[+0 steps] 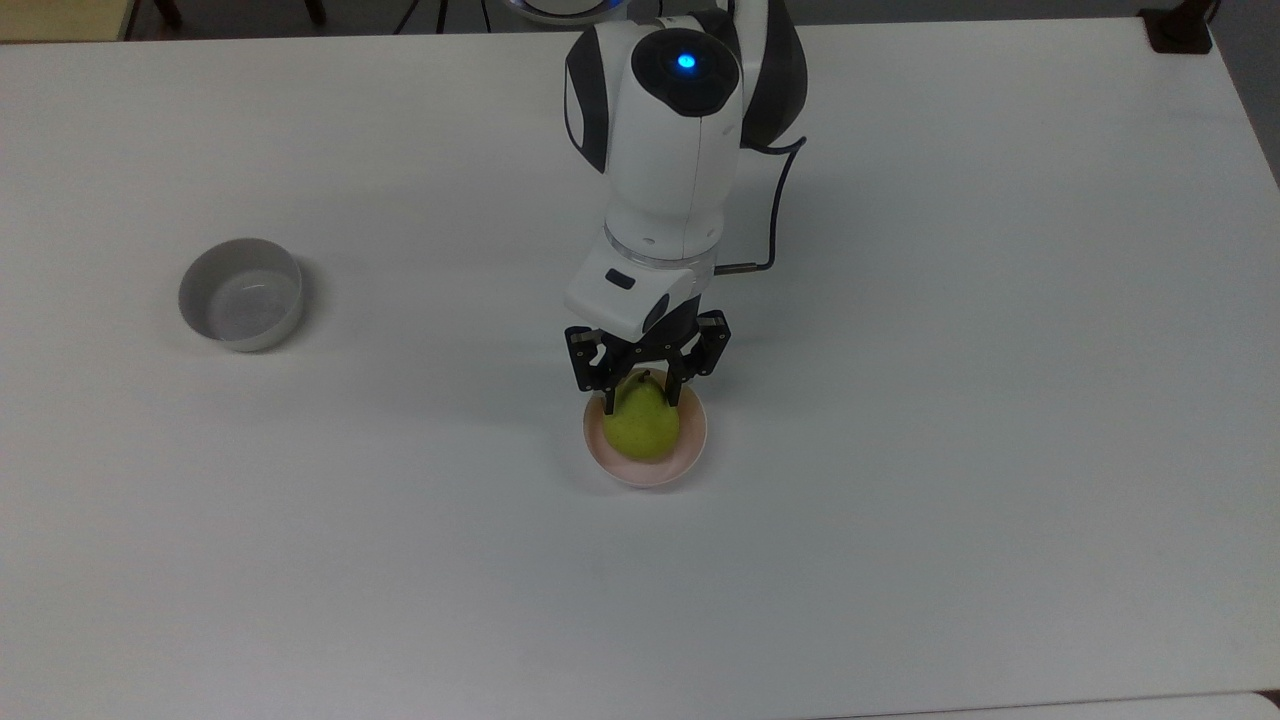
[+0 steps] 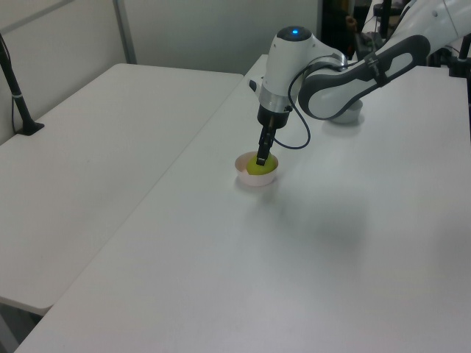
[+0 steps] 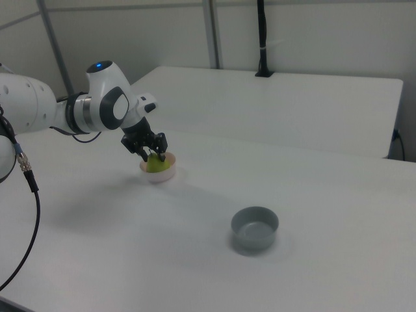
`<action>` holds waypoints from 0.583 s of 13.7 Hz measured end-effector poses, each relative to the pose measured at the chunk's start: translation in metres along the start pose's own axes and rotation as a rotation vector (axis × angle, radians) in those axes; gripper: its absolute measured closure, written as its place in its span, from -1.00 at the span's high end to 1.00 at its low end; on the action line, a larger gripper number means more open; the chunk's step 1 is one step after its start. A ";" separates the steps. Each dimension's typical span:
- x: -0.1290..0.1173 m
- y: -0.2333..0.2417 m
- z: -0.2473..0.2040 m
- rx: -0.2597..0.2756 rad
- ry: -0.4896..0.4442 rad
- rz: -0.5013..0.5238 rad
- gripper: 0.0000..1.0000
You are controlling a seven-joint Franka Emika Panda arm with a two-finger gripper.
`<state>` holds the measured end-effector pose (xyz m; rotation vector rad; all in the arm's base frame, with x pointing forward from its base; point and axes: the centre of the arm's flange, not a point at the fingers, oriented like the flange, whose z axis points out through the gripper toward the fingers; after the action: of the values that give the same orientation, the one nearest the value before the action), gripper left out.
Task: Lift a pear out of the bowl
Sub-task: 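Close the gripper around the pear's top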
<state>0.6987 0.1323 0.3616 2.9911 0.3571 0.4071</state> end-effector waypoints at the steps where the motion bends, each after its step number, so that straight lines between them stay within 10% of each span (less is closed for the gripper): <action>1: 0.000 0.000 0.000 0.000 0.000 0.000 0.22; 8: 0.001 -0.001 -0.002 0.000 0.003 -0.001 -0.03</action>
<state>0.6988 0.1333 0.3632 2.9905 0.3592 0.4115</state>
